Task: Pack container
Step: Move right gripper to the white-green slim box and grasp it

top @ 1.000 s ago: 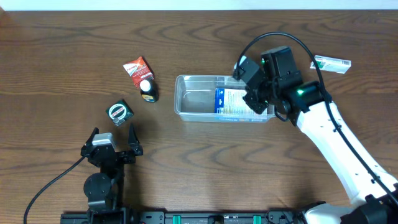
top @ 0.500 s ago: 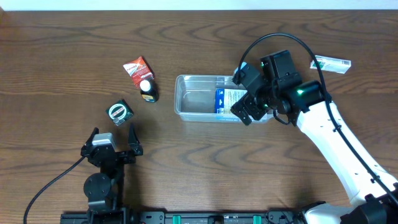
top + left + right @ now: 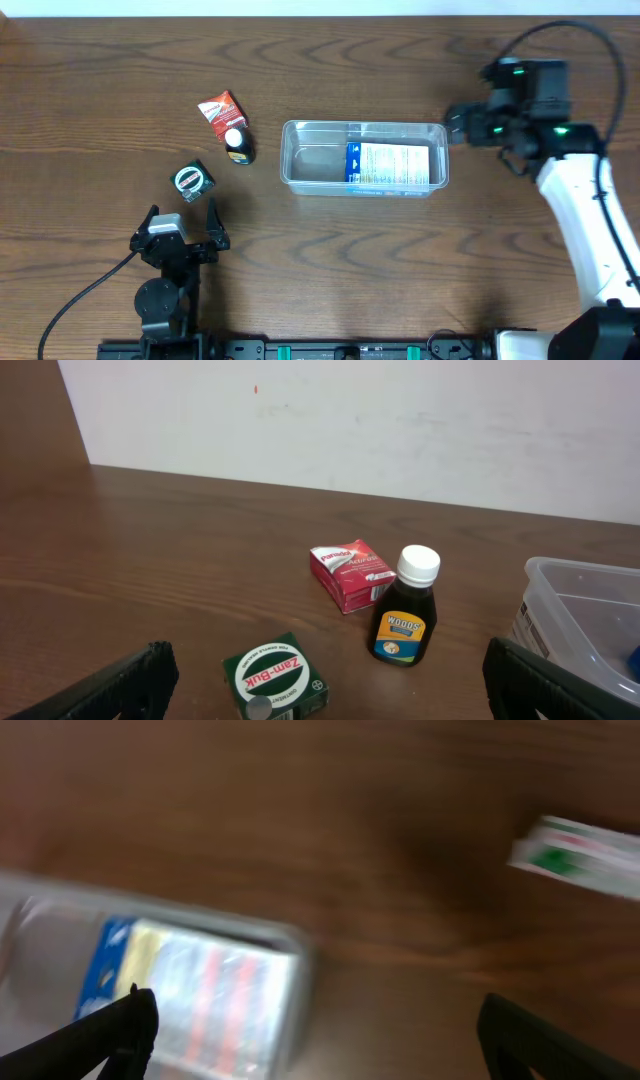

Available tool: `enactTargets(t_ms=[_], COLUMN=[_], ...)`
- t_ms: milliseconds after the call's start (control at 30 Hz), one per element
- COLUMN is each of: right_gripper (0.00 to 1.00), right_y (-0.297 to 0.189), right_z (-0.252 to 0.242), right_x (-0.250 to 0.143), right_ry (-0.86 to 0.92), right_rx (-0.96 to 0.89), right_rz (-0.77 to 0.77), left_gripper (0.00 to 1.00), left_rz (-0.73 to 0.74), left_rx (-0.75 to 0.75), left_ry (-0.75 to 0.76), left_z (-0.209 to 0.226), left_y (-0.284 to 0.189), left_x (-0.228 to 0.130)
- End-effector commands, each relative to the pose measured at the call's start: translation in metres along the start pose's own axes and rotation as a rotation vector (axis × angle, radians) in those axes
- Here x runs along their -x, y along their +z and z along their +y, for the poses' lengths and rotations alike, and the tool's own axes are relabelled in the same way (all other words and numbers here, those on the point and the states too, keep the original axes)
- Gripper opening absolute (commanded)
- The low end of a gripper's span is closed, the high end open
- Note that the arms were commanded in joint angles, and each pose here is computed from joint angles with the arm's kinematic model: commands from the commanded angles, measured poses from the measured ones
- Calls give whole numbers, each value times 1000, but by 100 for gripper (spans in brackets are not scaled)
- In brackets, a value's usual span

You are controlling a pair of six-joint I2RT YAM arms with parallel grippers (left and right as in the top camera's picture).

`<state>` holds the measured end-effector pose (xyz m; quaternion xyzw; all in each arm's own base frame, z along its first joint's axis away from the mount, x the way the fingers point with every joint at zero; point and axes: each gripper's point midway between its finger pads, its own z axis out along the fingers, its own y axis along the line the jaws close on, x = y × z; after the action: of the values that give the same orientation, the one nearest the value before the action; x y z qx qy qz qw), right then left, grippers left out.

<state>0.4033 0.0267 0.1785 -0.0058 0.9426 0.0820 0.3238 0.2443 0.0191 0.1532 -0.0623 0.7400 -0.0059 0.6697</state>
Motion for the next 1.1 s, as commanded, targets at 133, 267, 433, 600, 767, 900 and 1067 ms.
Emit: enactTargets(t_ms=[133, 267, 433, 600, 767, 900, 1067], right_gripper=[99, 99, 99, 99, 99, 99, 99], right_y=[-8, 11, 24, 18, 28, 56, 92], right_z=[-78, -107, -119, -126, -143, -156, -151], right_x=[18, 5, 10, 51, 66, 52, 44], right_ry=[280, 347, 346, 309, 325, 396, 437], right_rx=[-116, -153, -168, -176, -232, -241, -118], right_rz=[-79, -23, 63, 119, 211, 298, 319], left_gripper=[98, 98, 98, 98, 98, 98, 98], left_rz=[48, 48, 48, 48, 48, 49, 48], left_rx=[9, 10, 10, 10, 10, 9, 10], left_ry=[9, 9, 9, 9, 9, 9, 9], left_z=[3, 3, 3, 3, 3, 3, 3], left_y=[1, 1, 1, 1, 1, 1, 1], left_x=[-16, -16, -16, -16, -16, -16, -16])
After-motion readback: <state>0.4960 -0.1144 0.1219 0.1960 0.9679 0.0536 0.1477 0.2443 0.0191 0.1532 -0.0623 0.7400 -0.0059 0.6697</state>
